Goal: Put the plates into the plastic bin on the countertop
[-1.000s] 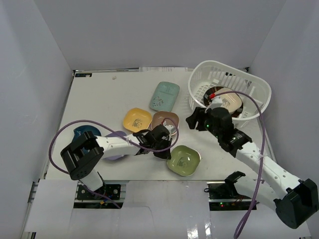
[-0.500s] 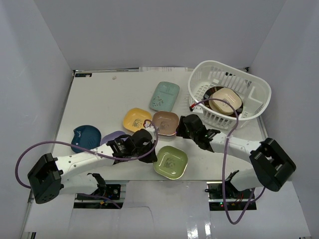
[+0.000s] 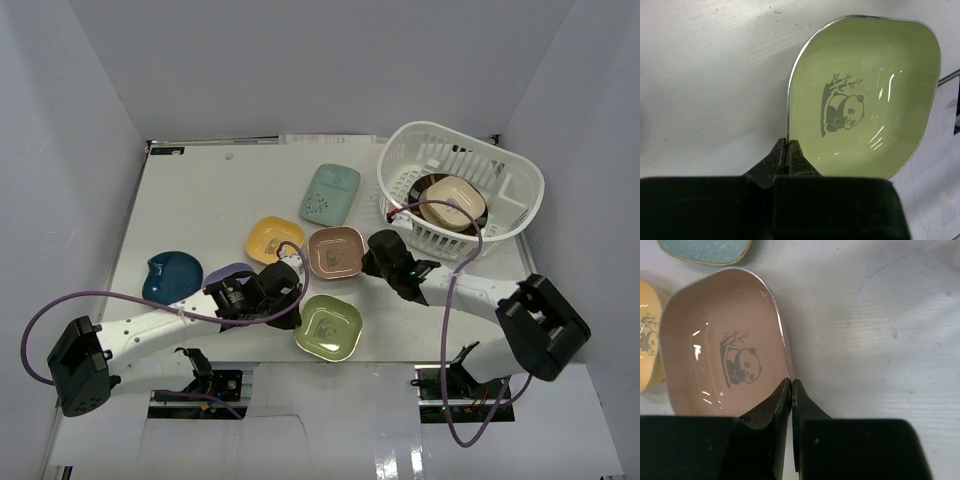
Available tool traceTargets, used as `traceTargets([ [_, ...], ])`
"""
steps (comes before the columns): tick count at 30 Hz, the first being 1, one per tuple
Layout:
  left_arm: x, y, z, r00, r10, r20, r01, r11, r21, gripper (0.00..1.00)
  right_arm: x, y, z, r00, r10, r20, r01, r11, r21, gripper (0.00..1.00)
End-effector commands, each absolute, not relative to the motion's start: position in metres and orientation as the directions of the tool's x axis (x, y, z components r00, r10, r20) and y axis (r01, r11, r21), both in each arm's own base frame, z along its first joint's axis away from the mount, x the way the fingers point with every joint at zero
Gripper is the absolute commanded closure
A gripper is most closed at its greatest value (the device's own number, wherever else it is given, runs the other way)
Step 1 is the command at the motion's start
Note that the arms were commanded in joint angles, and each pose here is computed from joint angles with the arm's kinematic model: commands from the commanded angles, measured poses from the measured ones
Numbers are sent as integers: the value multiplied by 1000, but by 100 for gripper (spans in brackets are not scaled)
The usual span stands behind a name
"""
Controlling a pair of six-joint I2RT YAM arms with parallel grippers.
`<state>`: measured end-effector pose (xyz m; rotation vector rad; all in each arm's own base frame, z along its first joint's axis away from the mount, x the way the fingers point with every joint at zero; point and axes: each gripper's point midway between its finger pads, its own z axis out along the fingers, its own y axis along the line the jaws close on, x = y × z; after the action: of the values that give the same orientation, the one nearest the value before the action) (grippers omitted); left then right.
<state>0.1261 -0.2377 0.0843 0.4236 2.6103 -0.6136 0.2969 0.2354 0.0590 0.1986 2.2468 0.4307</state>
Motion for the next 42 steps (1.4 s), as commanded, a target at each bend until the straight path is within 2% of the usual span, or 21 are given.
traceTargets([
  [1, 139, -246, 115, -831, 148, -536, 388, 845, -368, 100, 293, 220, 93, -574, 338, -746, 6, 913, 409, 92],
  [5, 149, -250, 126, -811, 122, -572, 383, 850, -362, 100, 284, 209, 145, -499, 343, -796, -75, 898, 435, 92],
  [8, 154, -256, 138, -801, 97, -591, 383, 842, -380, 100, 290, 189, 224, -339, 368, -866, -112, 898, 425, 92],
  [10, 158, -264, 150, -791, 75, -608, 390, 827, -406, 100, 308, 156, 259, -245, 347, -905, -48, 928, 369, 92],
  [13, 163, -273, 166, -772, 62, -633, 411, 808, -423, 100, 331, 119, 275, -222, 380, -898, -14, 920, 393, 92],
  [14, 165, -275, 171, -765, 60, -642, 417, 805, -422, 100, 345, 80, 279, -178, 408, -895, 73, 913, 402, 92],
  [16, 174, -282, 189, -739, 51, -672, 435, 797, -419, 100, 360, 48, 282, -153, 412, -898, 146, 908, 392, 92],
  [17, 176, -285, 194, -731, 53, -681, 444, 794, -415, 100, 371, 15, 271, -151, 409, -900, 236, 899, 370, 92],
  [19, 186, -294, 208, -704, 60, -708, 466, 791, -396, 100, 382, -17, 262, -159, 441, -883, 294, 875, 384, 92],
  [26, 216, -317, 227, -640, 97, -762, 498, 808, -315, 100, 410, -49, 186, -295, 534, -793, 398, 823, 406, 91],
  [28, 224, -325, 229, -629, 104, -771, 498, 815, -297, 100, 415, -52, 180, -304, 537, -787, 412, 819, 400, 85],
  [29, 229, -327, 230, -618, 111, -779, 502, 818, -282, 100, 417, -52, 173, -319, 542, -777, 418, 817, 398, 69],
  [31, 236, -334, 241, -599, 104, -794, 508, 816, -277, 100, 416, -50, 175, -324, 541, -776, 404, 821, 404, 49],
  [32, 241, -338, 237, -597, 115, -794, 509, 820, -264, 100, 414, -41, 187, -321, 537, -781, 351, 833, 428, 36],
  [35, 255, -350, 245, -583, 114, -804, 510, 822, -254, 100, 398, -17, 225, -300, 520, -800, 204, 854, 479, 25],
  [40, 283, -366, 259, -568, 95, -818, 509, 821, -258, 100, 336, 39, 298, -193, 487, -852, -136, 846, 515, 23],
  [42, 296, -372, 268, -557, 78, -827, 506, 821, -263, 100, 317, 59, 295, -223, 477, -850, -223, 824, 521, 18],
])
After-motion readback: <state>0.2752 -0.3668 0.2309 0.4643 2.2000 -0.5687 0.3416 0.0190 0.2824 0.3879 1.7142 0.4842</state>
